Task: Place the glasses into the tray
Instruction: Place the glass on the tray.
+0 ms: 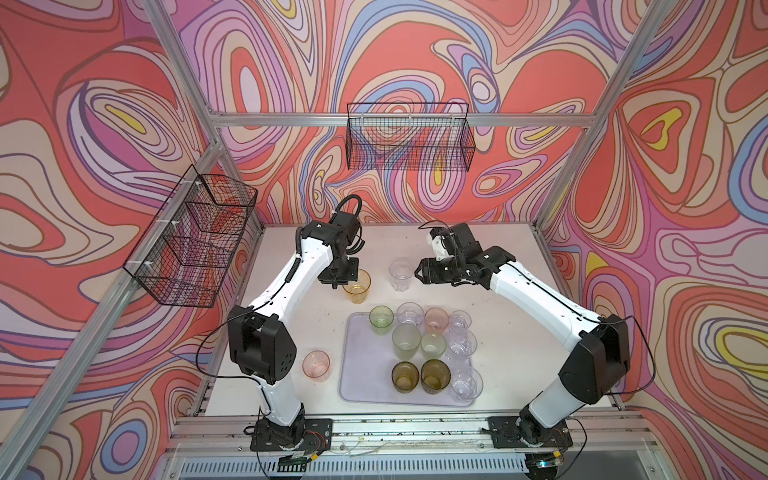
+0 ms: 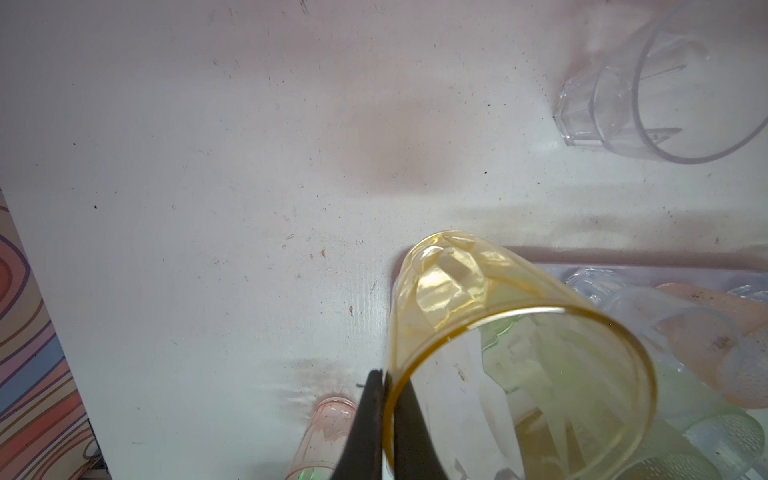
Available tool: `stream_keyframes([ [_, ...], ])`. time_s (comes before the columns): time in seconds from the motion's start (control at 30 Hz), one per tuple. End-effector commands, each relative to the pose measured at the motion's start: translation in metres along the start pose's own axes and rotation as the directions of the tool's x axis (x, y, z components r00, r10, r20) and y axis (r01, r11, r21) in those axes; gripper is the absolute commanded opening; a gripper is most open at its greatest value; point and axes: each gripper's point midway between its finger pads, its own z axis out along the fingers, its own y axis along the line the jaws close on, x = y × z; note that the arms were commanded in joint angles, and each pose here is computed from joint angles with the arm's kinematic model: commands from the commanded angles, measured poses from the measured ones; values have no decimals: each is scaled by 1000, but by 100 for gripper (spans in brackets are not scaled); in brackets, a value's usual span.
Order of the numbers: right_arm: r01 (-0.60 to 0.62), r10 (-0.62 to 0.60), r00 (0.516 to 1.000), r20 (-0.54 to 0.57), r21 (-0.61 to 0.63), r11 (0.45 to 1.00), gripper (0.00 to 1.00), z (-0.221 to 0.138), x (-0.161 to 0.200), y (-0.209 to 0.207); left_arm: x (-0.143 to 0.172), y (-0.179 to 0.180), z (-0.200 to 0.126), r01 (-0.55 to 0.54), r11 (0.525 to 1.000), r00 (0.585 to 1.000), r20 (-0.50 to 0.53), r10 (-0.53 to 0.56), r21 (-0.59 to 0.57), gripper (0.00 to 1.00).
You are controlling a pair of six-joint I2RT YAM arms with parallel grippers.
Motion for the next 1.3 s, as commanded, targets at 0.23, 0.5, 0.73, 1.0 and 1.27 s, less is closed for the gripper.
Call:
stream_keyframes([
  [0.23,-8,8,1000,15,-34,999,61,2,-5,5,53,15,-6,68,997,997,-48,-67,20,0],
  [0.5,-8,8,1000,12,-38,999,60,3,-6,6,85,23,-3,95,995,994,-65,-93,20,0],
  [0.73,-6,7,1000,13,-42,999,60,2,-8,7,106,28,-3,111,994,992,-58,-110,13,0],
  [1.0,-10,10,1000,8,-41,999,60,3,-7,7,123,23,-3,112,993,993,-48,-111,19,0],
  [1.27,-9,9,1000,12,-39,999,60,3,-8,7,140,11,4,98,995,993,-74,-96,24,0],
])
